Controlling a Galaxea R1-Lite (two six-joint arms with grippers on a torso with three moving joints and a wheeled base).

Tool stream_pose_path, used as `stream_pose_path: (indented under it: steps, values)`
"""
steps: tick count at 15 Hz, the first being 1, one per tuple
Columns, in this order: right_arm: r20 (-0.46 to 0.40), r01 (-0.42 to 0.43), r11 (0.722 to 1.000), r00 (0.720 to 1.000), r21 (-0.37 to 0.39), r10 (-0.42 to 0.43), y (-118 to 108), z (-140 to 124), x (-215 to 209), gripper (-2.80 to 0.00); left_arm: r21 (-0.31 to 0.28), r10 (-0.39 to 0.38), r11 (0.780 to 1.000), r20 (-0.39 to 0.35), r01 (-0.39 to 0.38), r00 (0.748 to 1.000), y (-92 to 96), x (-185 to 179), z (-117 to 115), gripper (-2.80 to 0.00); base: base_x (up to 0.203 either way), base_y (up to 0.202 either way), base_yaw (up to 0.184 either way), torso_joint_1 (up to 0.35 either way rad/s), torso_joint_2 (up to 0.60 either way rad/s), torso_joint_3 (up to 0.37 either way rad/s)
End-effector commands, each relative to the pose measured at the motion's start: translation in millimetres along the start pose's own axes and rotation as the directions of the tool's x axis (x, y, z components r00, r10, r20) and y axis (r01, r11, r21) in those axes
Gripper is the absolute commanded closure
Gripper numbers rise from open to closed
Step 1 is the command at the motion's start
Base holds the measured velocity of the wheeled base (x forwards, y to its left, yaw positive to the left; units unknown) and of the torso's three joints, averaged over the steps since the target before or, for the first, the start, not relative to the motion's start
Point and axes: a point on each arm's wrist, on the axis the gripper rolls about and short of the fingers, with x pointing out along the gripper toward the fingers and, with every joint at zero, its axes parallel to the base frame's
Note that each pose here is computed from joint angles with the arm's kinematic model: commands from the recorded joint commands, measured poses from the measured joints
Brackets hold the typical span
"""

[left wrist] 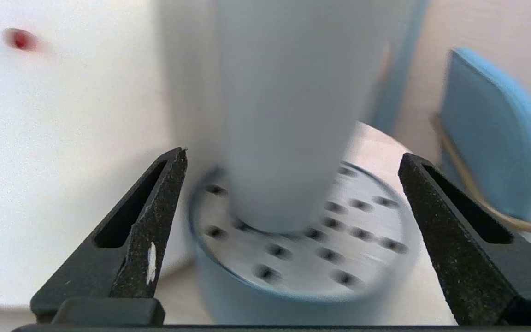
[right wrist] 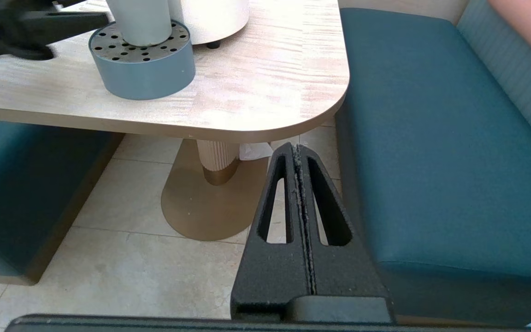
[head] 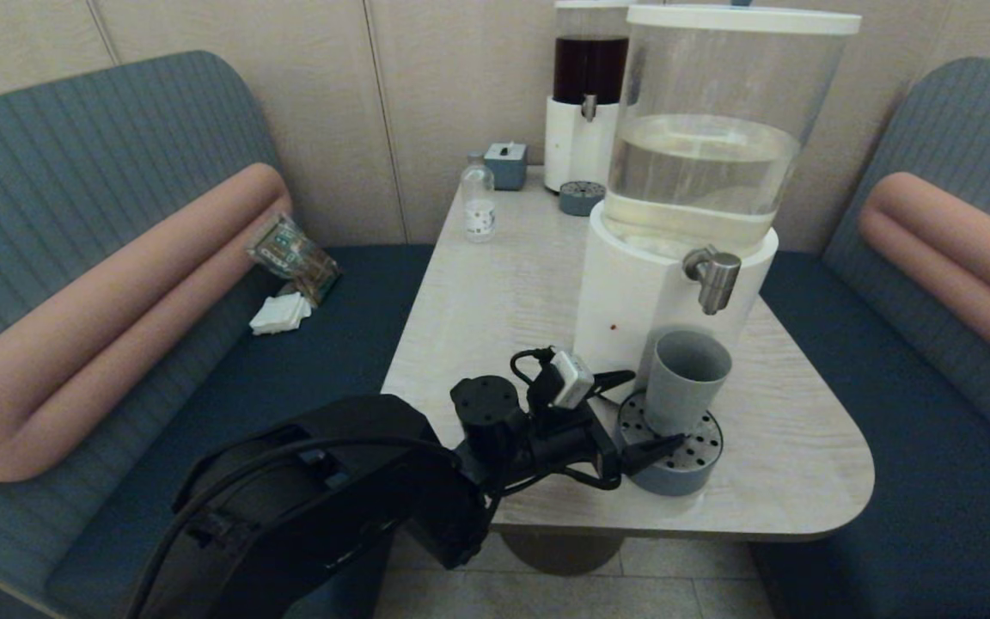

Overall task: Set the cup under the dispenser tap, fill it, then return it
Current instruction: Place it under the water dispenser, then turn on the faucet

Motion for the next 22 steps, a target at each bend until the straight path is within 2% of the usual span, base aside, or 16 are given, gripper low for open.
stream_pose_path:
  steps: [1,5,7,8,10,12,14,16,19,22]
  values:
    - [-0.003,0.0,1.0,1.0,0.0,0.0,0.0,-0.4,0.2,0.0,0.002,0.008,1.0,-0.002,-0.008,1.0,-2.3,-15.2,26.9,-2.8,0.0,0.0,0.0,0.0,0.0,0.0]
    - [-0.003,0.0,1.0,1.0,0.0,0.0,0.0,-0.4,0.2,0.0,-0.054,0.047,0.997,-0.1,-0.052,0.994,-12.6,-58.4,43.2,-2.8,0.0,0.0,0.0,0.0,0.0,0.0]
    - [-0.003,0.0,1.0,1.0,0.0,0.0,0.0,-0.4,0.2,0.0,-0.049,0.09,0.994,-0.113,-0.096,0.99,-17.2,-90.4,75.2,-2.8,0.0,0.0,0.0,0.0,0.0,0.0]
    - [-0.001,0.0,1.0,1.0,0.0,0.0,0.0,0.0,0.1,0.0,-0.037,0.122,0.991,-0.109,-0.127,0.987,-17.8,-108.1,92.8,0.0,0.0,0.0,0.0,0.0,0.0,0.0]
    - [-0.003,0.0,1.0,1.0,0.0,0.0,0.0,-0.4,0.2,0.0,-0.003,0.209,0.978,-0.086,-0.21,0.974,-20.7,-149.3,131.1,0.0,0.0,0.0,0.0,0.0,0.0,0.0]
    - [-0.003,0.0,1.0,1.0,0.0,0.0,0.0,-0.4,0.2,0.0,0.037,0.329,0.944,-0.054,-0.328,0.943,-24.6,-194.1,163.7,0.0,0.0,0.0,0.0,0.0,0.0,0.0]
    - [-0.003,0.0,1.0,1.0,0.0,0.0,0.0,-0.4,0.2,0.0,0.078,0.47,0.88,-0.004,-0.468,0.883,-36.4,-231.9,190.8,0.0,0.0,0.0,0.0,0.0,0.0,0.0]
    - [-0.003,0.0,1.0,1.0,0.0,0.0,0.0,-0.4,0.2,0.0,0.102,0.559,0.819,0.081,-0.565,0.825,-61.6,-255.6,216.9,0.0,0.0,0.0,0.0,0.0,0.0,0.0]
    - [-0.003,0.0,1.0,1.0,0.0,0.0,0.0,-0.4,0.2,0.0,0.119,0.65,0.725,0.21,-0.679,0.731,-106.0,-284.0,248.8,0.0,0.0,0.0,0.0,0.0,0.0,0.0]
    - [-0.003,0.0,1.0,1.0,0.0,0.0,0.0,-0.4,0.2,0.0,0.108,0.718,0.638,0.274,-0.762,0.64,-148.9,-307.4,268.7,0.0,0.0,0.0,0.0,0.0,0.0,0.0]
